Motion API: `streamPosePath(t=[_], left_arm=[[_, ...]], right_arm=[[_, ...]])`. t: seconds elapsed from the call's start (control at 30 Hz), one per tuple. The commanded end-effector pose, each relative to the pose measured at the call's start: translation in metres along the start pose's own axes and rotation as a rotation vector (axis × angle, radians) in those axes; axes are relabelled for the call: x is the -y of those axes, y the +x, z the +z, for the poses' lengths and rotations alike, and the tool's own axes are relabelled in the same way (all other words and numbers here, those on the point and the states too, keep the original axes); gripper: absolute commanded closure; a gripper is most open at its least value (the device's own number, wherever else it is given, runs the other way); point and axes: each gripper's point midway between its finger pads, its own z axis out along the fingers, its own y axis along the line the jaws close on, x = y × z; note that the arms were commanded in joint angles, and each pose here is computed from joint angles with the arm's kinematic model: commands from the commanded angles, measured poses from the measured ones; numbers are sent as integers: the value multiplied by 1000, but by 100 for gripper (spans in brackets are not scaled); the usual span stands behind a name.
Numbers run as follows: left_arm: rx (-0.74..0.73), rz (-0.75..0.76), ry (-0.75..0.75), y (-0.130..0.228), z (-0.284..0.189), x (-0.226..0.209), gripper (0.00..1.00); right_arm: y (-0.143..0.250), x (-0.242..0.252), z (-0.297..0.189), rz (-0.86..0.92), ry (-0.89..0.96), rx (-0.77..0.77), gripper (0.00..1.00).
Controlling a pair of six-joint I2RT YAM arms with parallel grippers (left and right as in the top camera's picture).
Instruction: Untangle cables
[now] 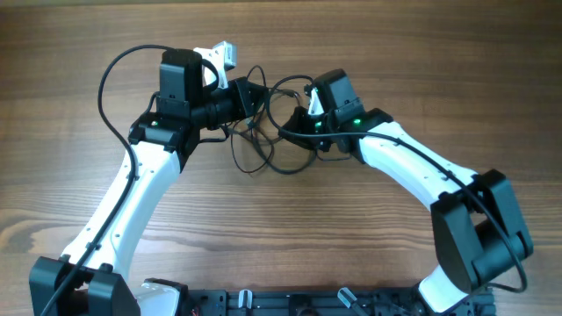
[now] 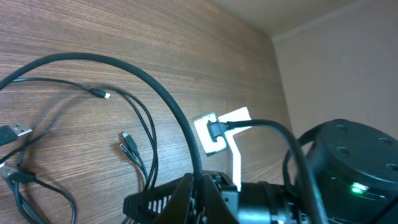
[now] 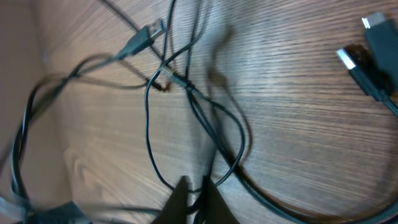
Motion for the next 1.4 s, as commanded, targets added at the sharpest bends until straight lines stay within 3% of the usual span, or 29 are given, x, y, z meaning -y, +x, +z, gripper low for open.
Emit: streamPosePath(t=[0.0,0.3,0.53,0.83,0.93,1.0,1.23,1.37], left_arm=[[19,-18,3,-9,-9,-5,96],[255,-113,-114,-63,-99,-54,96],[445,-181,-183,-92,-176,-92,96],[479,-211,-176,-96,-195,-103,96],[473,-210,-169,-95,-193,-101,96],[450,-206,-149,-92,-188,-95,96],[312,-151,-73,-73,-140,-61,96],[228,-108,-35,-59,-112,-44,95]], right_arm=[[-20,30,2,16,125,93,96],[-62,127,-49,34,376,162,96],[-94,192,-119,108,507,260,96],[-123,200,-205,152,538,460,96],[-130,180,-219,121,495,512,96],[-132,151,-215,61,369,505,96],[-84,-29,-191,-431,-392,277,96],[-53,-67,-170,-519,-466,192,91]])
